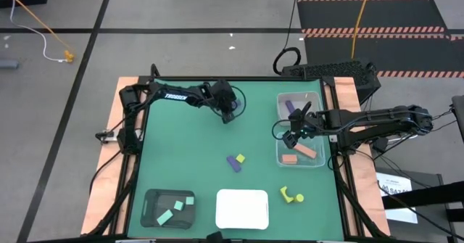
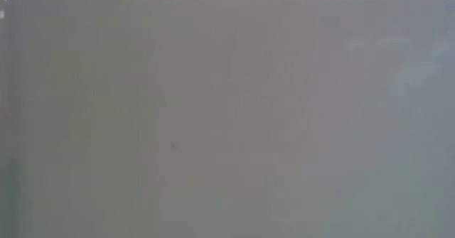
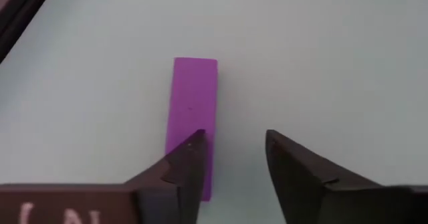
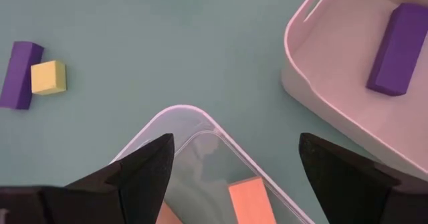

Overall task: Sort & place blocks by color
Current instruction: Put the top purple block into the gray bin

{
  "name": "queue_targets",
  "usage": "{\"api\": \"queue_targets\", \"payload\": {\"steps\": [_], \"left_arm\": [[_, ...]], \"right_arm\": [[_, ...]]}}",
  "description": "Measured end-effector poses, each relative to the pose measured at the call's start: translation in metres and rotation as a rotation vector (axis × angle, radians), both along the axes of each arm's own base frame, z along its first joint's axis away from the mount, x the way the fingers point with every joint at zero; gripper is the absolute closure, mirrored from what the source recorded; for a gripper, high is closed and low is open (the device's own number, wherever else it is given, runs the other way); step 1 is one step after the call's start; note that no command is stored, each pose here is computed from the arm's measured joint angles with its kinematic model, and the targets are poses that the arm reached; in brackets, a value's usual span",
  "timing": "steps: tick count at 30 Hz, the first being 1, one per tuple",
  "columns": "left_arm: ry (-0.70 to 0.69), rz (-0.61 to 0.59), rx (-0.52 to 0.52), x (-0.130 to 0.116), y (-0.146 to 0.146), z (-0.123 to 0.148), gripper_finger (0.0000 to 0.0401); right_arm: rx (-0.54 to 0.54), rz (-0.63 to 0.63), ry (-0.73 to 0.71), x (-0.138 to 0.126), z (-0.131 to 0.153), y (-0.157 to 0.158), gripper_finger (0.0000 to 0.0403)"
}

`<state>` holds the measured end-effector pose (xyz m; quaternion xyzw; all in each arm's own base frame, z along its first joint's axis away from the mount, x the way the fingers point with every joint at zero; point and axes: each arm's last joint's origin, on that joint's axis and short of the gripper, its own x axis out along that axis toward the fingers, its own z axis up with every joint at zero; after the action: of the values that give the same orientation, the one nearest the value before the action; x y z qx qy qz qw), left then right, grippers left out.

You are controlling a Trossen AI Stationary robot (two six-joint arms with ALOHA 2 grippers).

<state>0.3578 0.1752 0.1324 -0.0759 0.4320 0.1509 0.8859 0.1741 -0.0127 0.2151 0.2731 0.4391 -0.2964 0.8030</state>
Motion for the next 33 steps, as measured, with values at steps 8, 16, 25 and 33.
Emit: {"api": "queue_targets", "payload": {"steps": [8, 16, 25, 33], "left_arm": [[0.044, 0.006, 0.089, -0.001, 0.001, 0.001, 0.0202], [0.016, 0.011, 0.112, -0.003, 0.001, 0.015, 0.0217], [0.025, 0.015, 0.135, -0.01, 0.013, 0.017, 0.0224], [0.072, 0.049, 0.093, -0.019, 0.031, -0.002, 0.0227]], "right_arm": [[0.013, 0.011, 0.001, 0.0, 0.0, 0.0, 0.009], [0.014, 0.012, 0.001, 0.0, 0.0, 0.0, 0.009], [0.004, 0.028, -0.002, 0.001, 0.0, 0.0, 0.009], [0.002, 0.027, -0.007, 0.001, 0.0, 0.0, 0.009]]}}
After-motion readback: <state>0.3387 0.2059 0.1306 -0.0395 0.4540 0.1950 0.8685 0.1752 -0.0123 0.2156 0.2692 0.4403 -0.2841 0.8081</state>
